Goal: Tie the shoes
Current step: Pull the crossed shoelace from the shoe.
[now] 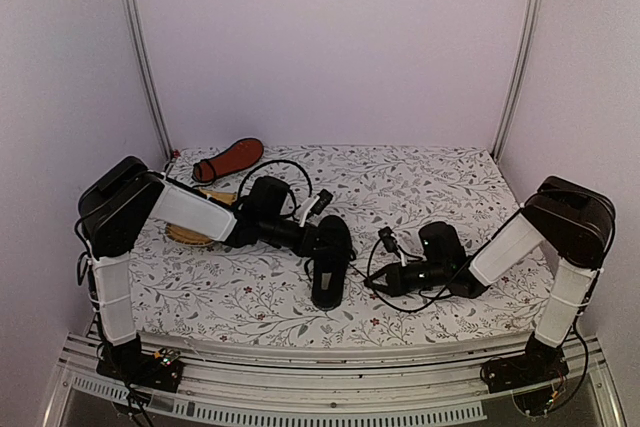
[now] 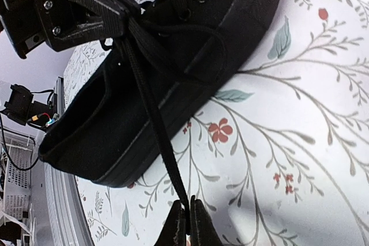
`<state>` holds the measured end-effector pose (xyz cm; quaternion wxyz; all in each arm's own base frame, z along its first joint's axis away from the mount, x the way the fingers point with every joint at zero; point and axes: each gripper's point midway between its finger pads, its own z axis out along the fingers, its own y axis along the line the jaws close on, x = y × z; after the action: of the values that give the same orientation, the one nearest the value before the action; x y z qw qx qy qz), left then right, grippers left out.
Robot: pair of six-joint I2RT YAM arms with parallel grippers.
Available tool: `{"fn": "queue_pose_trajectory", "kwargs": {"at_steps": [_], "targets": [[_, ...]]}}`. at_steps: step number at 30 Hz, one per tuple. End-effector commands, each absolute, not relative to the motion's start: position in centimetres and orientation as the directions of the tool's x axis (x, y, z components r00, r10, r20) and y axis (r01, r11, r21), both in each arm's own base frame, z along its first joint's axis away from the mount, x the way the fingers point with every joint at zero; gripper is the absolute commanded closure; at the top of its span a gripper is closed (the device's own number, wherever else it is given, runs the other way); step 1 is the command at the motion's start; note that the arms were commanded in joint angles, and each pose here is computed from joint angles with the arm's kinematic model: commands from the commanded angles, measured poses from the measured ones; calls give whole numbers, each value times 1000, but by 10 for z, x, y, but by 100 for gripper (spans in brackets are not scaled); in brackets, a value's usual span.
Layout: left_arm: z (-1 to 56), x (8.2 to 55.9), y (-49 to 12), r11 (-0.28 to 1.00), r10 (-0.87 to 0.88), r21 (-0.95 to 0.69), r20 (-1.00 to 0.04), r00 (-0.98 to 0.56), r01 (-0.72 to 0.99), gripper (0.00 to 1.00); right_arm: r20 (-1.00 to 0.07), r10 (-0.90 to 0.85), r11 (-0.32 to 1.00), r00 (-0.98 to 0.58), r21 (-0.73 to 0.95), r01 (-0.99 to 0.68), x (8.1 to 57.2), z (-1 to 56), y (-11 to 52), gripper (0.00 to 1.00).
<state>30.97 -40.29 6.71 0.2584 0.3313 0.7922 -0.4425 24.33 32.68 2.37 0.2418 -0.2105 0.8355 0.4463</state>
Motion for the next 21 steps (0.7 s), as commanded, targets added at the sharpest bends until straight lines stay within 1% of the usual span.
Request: {"fn": "queue_pose_trajectory", "kwargs": {"at_steps": [1, 6, 7, 8, 9, 11, 12, 14, 17, 19, 21], "targets": [[77, 323, -395, 423, 272, -510, -717, -641, 749, 96, -575, -122, 545, -809, 642, -539, 235, 23, 315, 98], [77, 322, -395, 422, 271, -513, -716, -644, 748, 91, -577, -115, 541, -808, 646, -539, 231, 28, 311, 97], [93, 322, -395, 410, 252, -506, -736, -628, 758, 88, -579, -113, 542, -807, 645, -538, 230, 29, 310, 95], [99, 322, -395, 408, 240, -505, -744, -624, 760, 82, -581, -109, 542, -806, 645, -539, 230, 30, 309, 89], [105, 323, -395, 412, 226, -506, -749, -623, 758, 75, -585, -103, 540, -804, 646, -539, 229, 34, 309, 80], [121, 326, -392, 424, 191, -497, -768, -611, 757, 57, -600, -88, 540, -795, 642, -544, 230, 42, 306, 64], [129, 328, -389, 435, 172, -490, -778, -604, 755, 50, -607, -79, 544, -791, 639, -545, 230, 46, 304, 58], [144, 330, -381, 465, 132, -480, -793, -594, 744, 42, -627, -58, 552, -777, 629, -548, 233, 56, 302, 49], [155, 337, -362, 537, 53, -495, -788, -613, 683, 36, -644, -35, 562, -764, 620, -548, 242, 67, 302, 41], [148, 340, -348, 567, 1, -546, -748, -664, 616, 35, -647, -12, 563, -762, 625, -540, 249, 74, 304, 40], [135, 339, -337, 573, -56, -621, -681, -730, 535, 35, -629, 20, 582, -777, 639, -502, 259, 75, 306, 40]]}}
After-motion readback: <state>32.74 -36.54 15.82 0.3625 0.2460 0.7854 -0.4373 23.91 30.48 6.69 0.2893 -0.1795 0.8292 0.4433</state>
